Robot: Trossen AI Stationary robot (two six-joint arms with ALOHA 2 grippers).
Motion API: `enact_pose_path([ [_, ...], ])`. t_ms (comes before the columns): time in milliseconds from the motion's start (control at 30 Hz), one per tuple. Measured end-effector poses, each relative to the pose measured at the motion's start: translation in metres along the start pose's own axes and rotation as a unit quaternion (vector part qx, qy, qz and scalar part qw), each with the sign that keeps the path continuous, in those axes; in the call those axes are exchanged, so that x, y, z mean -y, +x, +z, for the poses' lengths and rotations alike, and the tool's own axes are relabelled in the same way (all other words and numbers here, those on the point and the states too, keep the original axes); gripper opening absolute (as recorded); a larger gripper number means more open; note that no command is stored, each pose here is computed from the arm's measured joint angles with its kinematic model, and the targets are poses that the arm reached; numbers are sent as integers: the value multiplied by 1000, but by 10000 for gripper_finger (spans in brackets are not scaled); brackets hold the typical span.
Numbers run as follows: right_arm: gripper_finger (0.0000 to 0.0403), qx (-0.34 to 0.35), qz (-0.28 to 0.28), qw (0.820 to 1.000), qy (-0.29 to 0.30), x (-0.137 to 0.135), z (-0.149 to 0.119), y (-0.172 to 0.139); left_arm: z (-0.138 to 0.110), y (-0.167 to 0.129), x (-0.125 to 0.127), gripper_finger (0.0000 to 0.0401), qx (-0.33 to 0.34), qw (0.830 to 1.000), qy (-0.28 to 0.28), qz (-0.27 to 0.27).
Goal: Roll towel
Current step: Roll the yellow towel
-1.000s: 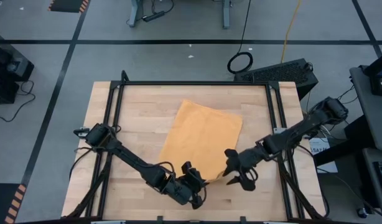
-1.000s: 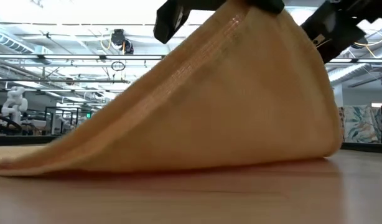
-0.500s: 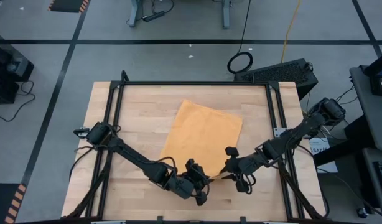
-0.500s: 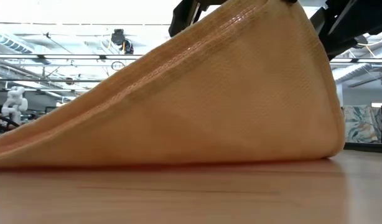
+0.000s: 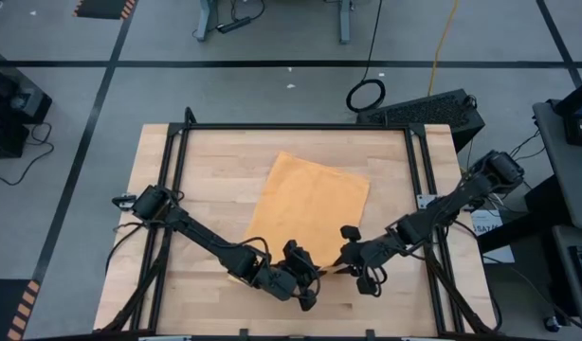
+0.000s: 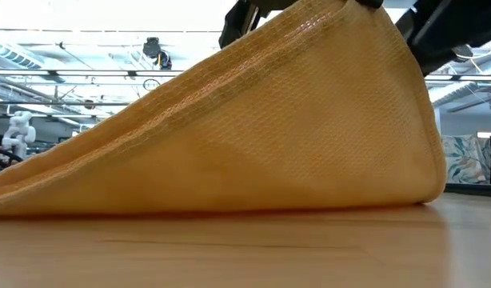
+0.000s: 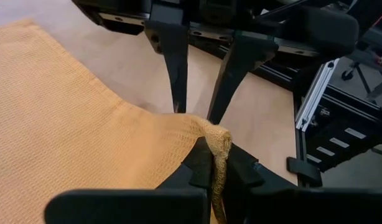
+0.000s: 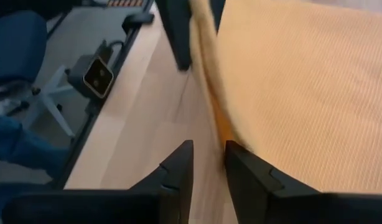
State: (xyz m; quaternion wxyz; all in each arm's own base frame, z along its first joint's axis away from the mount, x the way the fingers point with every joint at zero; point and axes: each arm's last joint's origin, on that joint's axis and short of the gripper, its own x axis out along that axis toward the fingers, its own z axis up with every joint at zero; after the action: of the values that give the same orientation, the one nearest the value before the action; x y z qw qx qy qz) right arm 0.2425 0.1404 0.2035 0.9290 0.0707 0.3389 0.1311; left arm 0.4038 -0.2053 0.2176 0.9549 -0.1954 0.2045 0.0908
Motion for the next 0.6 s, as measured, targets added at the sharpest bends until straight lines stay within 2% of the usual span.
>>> enact_pose_path([
  [100,63,11,-4,1000,13,1,2,1,0,0,0,18,-1,1000,0,-2],
  [267,7,19,-1,1000,21,3,5,1,0,0,0,18,-1,1000,0,-1],
  [433,3,30,4,999,35,3,7,1,0,0,0,22,0,1000,2,5],
  [600,2,38,8,999,38,3,9,1,-2,0,-4,61,-3,999,15,32],
])
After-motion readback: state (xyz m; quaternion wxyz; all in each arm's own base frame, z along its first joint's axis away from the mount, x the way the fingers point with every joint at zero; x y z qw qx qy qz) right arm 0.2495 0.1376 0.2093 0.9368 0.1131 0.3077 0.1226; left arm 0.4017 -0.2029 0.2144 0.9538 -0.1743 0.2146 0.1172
